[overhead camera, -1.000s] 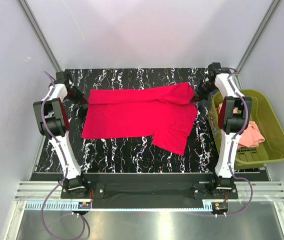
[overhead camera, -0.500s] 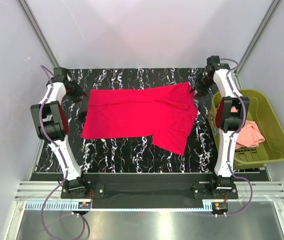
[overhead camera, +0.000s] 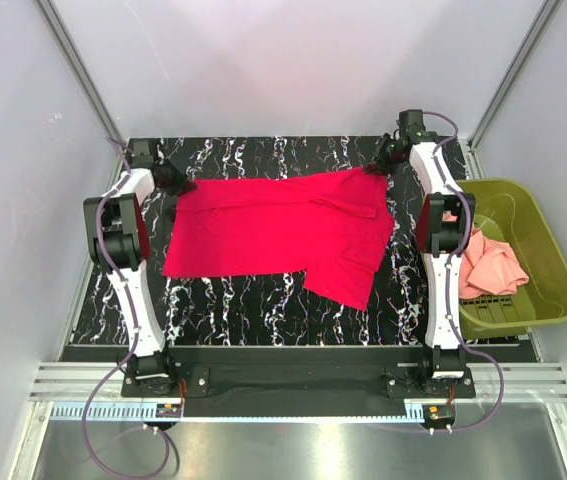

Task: Fold and stack the t-shirts
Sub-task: Fold the tshirt

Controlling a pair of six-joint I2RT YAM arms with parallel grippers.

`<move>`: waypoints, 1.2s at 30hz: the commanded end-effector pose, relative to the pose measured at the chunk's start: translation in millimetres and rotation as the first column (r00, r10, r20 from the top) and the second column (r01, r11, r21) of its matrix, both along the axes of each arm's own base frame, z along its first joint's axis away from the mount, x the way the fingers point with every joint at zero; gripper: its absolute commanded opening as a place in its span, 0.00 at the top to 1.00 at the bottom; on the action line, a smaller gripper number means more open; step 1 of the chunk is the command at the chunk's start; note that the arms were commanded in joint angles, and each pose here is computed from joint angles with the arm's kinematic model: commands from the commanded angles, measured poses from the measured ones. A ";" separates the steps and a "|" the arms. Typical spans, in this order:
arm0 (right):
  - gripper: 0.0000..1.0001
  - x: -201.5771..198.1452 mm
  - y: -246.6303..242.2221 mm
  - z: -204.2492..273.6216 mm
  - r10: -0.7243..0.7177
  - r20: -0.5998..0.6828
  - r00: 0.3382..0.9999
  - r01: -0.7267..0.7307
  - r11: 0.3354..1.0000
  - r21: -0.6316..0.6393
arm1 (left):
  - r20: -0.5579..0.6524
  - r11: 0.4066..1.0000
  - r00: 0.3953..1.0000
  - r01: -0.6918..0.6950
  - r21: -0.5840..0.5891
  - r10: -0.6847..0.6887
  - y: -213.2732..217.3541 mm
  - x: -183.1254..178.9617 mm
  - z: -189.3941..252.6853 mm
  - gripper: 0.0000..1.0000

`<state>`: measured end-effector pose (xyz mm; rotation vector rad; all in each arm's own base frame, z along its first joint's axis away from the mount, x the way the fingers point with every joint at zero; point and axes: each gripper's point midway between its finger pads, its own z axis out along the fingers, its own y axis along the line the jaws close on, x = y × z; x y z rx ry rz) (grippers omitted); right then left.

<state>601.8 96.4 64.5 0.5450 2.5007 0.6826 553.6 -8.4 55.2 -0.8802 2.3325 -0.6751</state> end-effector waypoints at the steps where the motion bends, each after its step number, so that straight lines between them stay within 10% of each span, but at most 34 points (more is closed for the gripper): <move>1: 0.77 28.0 16.3 3.4 -0.004 0.101 0.995 -0.003 0.998 0.069 | 0.073 0.997 0.997 -0.032 -0.070 0.037 -1.2 22.3 14.3 0.86; 14: 0.78 68.6 -11.8 -36.4 -0.163 0.119 0.979 0.154 0.985 0.081 | 0.005 0.985 0.994 -0.108 -0.133 0.110 15.2 55.6 -13.4 0.85; 22: 0.70 70.7 0.9 26.9 -0.106 0.213 0.971 0.077 0.987 0.143 | 0.156 0.999 0.988 0.000 0.051 -0.008 10.3 49.4 56.6 0.61; 29: 0.55 29.6 -13.0 95.0 -0.030 0.224 0.974 0.034 0.999 -0.014 | 0.235 0.965 0.960 0.096 0.245 -0.155 -44.8 11.0 131.4 0.51; 36: 0.46 -43.8 5.3 112.6 0.108 0.092 0.990 -0.094 0.985 -0.143 | 0.277 0.956 0.917 0.257 0.141 -0.287 -185.3 -24.7 135.1 0.64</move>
